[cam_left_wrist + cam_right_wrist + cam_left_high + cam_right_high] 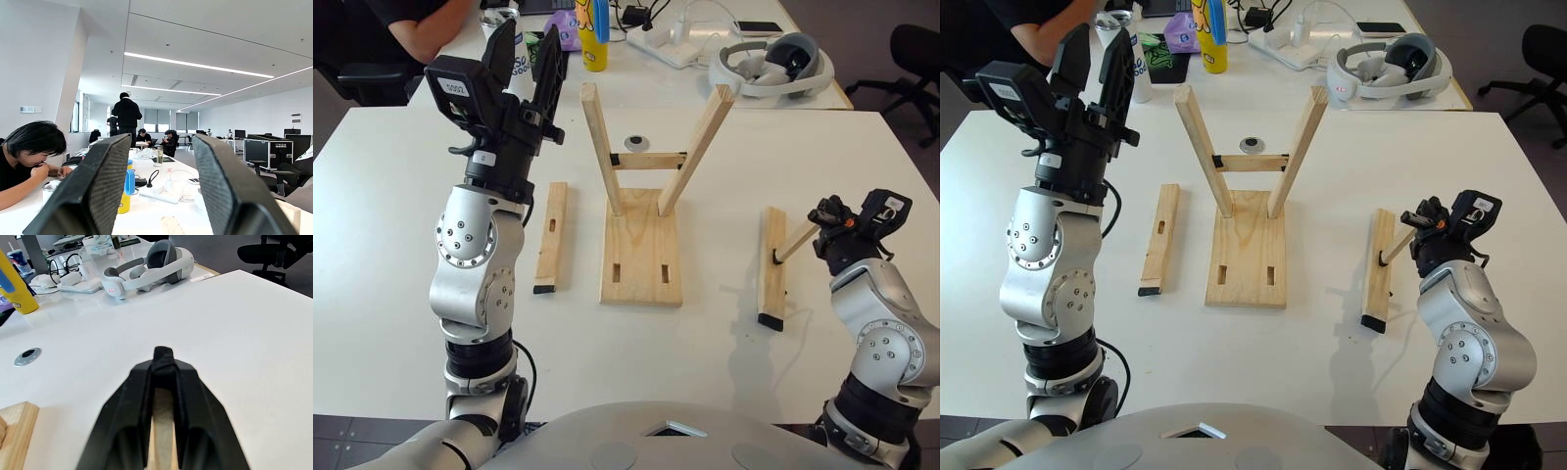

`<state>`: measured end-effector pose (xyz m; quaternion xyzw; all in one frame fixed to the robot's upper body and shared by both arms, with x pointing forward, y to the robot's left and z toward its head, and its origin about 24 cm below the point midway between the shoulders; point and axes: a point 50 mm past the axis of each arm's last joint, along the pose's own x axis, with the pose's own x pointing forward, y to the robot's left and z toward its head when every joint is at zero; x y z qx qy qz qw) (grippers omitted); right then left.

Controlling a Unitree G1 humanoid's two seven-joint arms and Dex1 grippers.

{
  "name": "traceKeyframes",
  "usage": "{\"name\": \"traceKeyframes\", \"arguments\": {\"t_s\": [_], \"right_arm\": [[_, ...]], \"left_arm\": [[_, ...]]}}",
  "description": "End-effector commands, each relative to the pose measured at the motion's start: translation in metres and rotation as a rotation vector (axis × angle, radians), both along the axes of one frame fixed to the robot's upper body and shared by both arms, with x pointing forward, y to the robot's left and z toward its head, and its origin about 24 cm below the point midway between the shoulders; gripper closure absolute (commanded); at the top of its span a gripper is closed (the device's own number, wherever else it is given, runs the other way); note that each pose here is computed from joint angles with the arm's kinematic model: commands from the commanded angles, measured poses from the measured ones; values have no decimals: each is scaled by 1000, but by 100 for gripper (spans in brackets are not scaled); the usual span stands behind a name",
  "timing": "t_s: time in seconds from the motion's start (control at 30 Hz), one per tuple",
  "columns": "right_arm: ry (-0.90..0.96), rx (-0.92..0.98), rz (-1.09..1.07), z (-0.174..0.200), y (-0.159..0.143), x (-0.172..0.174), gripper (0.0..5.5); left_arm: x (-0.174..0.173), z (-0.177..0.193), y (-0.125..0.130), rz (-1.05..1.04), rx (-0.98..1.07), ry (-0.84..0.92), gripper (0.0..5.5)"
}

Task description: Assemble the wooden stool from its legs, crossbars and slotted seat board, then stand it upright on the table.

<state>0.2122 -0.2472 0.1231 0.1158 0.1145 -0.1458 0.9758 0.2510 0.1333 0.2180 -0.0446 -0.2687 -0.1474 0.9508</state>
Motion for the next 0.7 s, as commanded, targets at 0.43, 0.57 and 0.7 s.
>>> {"name": "traceKeyframes", "arguments": {"t_s": [0.43, 0.57, 0.7], "right_arm": [[-118, -22, 120, -45, 17, 4, 509], [-138, -47, 177, -60, 20, 5, 509], [-136, -73, 204, -78, 19, -5, 509]], "left_arm": [[5, 0, -4, -53, 23, 30, 320], [5, -1, -5, -62, 27, 33, 320], [6, 0, -7, -86, 36, 36, 320]]}}
